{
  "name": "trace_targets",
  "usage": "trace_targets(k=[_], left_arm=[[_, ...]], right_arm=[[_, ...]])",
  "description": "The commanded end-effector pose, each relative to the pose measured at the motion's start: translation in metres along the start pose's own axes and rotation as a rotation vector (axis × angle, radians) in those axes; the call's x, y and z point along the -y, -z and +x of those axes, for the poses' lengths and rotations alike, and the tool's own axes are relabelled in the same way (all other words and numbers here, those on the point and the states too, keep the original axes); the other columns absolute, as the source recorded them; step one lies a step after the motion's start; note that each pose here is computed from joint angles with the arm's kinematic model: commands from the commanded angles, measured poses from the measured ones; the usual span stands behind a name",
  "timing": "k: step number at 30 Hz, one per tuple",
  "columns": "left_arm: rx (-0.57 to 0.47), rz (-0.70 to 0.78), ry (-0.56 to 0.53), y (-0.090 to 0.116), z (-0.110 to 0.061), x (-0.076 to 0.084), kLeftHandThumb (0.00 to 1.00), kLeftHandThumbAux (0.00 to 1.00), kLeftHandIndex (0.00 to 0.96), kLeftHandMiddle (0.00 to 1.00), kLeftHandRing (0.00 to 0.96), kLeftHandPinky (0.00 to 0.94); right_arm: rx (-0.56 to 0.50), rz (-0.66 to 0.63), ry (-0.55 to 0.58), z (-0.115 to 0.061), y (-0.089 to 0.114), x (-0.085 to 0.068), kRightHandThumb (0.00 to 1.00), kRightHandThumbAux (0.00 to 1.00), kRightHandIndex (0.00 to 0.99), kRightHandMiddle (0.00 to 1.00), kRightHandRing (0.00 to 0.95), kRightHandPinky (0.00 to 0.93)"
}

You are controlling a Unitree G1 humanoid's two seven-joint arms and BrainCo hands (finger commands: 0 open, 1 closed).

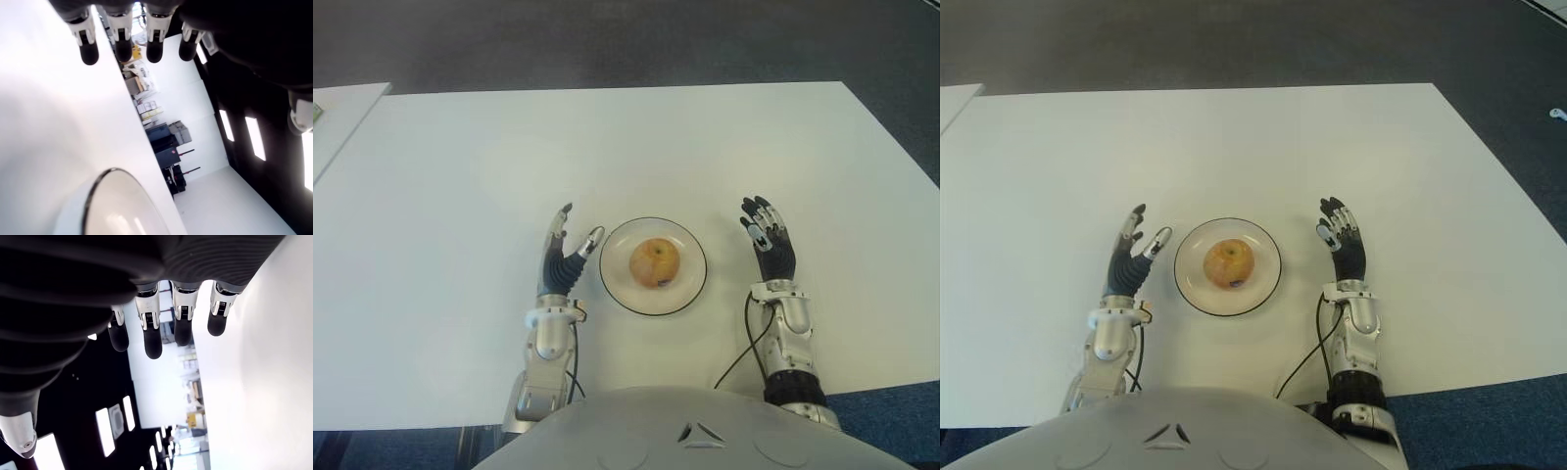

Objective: Put the apples into the plate.

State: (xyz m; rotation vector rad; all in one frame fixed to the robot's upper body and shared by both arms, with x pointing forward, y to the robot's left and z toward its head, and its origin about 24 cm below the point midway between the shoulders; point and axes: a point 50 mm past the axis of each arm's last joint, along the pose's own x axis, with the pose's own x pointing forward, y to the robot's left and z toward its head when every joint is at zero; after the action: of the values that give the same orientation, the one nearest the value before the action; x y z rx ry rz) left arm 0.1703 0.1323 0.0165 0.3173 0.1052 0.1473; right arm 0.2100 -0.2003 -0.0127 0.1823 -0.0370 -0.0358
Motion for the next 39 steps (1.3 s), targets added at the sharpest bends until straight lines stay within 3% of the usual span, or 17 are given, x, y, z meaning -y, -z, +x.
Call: trace_targets(k=[1,4,11,20,27,39], left_arm=[[-0.095,-0.096,-0.014,0.023,-0.004,0.011,0.005,0.358,0.042,0.034,0.021,0.039],[-0.108,-0.163,0.001,0.031,-0.006,0.017,0.001,0.374,0.045,0.035,0.020,0.036],[-0.042,-0.308,0.017,0.020,-0.013,0.029,0.025,0.413,0.094,0.038,0.013,0.011],[-0.036,-0.401,-0.023,0.016,-0.022,0.040,0.090,0.427,0.180,0.063,0.020,0.029],[-0.127,-0.438,-0.004,0.052,-0.033,0.052,0.048,0.431,0.130,0.060,0.022,0.037],[-0.099,-0.473,0.007,0.055,-0.034,0.058,0.000,0.427,0.099,0.058,0.032,0.059]], right_arm=[[-0.092,0.031,0.009,-0.020,0.012,-0.004,0.377,0.588,0.148,0.199,0.114,0.080],[-0.087,0.022,-0.007,-0.022,0.011,-0.005,0.363,0.590,0.139,0.193,0.118,0.091],[-0.088,0.010,-0.049,-0.023,0.008,-0.007,0.313,0.599,0.117,0.158,0.097,0.081],[-0.101,0.010,-0.094,-0.025,0.004,-0.010,0.292,0.604,0.080,0.079,0.024,0.020],[-0.092,0.000,-0.121,-0.029,-0.007,-0.013,0.287,0.597,0.054,0.044,0.002,0.001],[-0.118,-0.042,-0.139,-0.033,-0.008,-0.015,0.235,0.614,0.014,0.011,0.000,0.000]])
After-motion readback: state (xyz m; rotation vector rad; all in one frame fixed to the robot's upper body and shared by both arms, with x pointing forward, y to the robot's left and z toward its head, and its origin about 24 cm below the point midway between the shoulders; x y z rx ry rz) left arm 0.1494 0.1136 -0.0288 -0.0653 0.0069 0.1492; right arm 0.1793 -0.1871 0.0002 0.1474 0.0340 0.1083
